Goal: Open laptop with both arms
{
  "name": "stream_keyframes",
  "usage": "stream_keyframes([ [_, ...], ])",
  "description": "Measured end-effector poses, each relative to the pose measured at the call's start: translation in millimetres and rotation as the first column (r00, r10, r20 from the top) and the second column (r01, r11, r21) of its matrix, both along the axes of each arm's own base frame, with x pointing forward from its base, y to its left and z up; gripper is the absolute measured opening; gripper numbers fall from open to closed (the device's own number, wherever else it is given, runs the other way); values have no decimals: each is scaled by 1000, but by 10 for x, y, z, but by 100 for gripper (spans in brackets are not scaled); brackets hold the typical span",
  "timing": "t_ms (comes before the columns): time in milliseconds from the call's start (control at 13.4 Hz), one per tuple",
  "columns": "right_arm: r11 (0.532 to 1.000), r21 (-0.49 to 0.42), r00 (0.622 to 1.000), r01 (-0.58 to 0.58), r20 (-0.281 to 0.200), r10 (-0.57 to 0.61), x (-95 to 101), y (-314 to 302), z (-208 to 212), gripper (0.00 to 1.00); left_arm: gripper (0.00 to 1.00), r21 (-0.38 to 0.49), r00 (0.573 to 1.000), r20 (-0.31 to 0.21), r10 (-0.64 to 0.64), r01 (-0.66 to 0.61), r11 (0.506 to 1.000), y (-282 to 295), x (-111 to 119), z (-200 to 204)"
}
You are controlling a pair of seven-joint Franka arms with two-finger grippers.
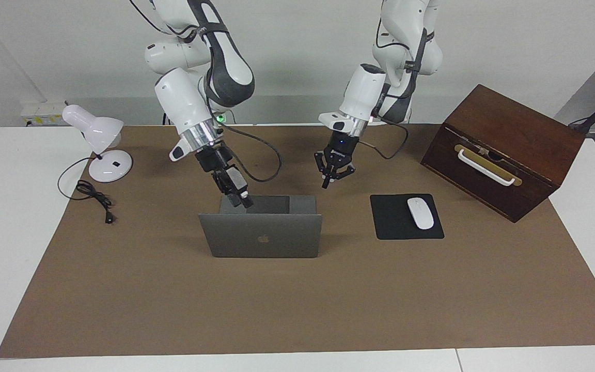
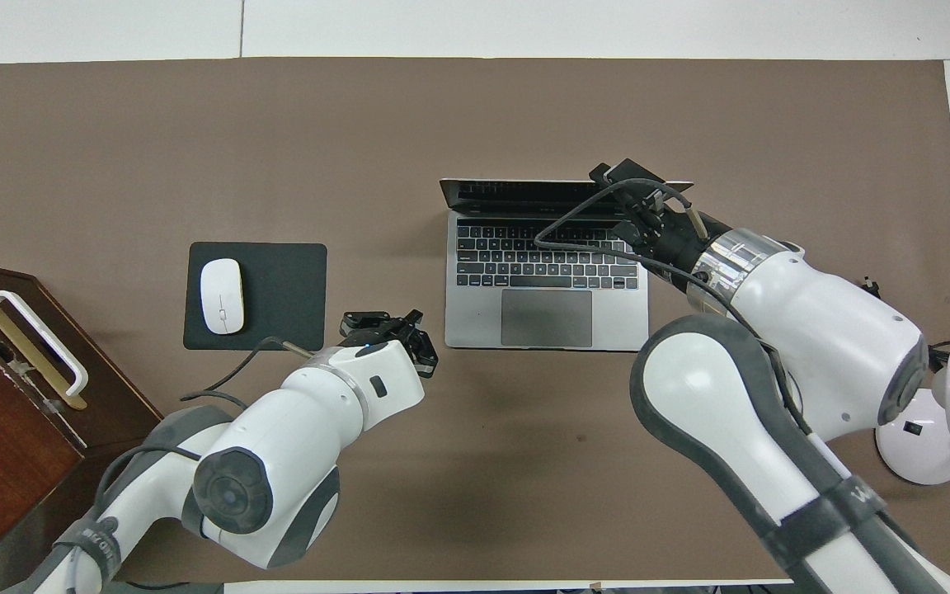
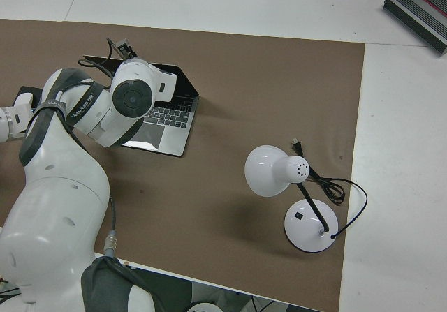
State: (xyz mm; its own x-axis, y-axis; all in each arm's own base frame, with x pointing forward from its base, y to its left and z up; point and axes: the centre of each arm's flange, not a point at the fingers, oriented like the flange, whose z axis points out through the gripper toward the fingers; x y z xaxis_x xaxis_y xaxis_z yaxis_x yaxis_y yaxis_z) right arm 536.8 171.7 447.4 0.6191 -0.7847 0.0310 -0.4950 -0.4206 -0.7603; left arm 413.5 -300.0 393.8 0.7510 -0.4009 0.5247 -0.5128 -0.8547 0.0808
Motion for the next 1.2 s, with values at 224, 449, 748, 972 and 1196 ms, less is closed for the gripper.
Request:
stream_keyframes([
  [224,999,33,999,-30,13,30,-120,-73,263,100,1,81,989,-138,47,-36,996,280,197,629],
  [449,986,-74,988,-149,19,151,-140,-435,647,100,1,139,970,-226,90,-59,989,652,415,1250],
  [748,862,-393,947,-320,-113,300,-151,-1055,1283,100,28,182,930,-310,200,-148,972,1233,624,1471],
  [972,712,-564,901,-419,-164,401,-92,-1381,1592,100,62,205,882,-360,305,-244,948,1834,759,1739],
  [1196,516,-681,837,-519,-282,469,43,-1568,1689,100,96,213,840,-378,390,-331,919,2347,826,1916],
])
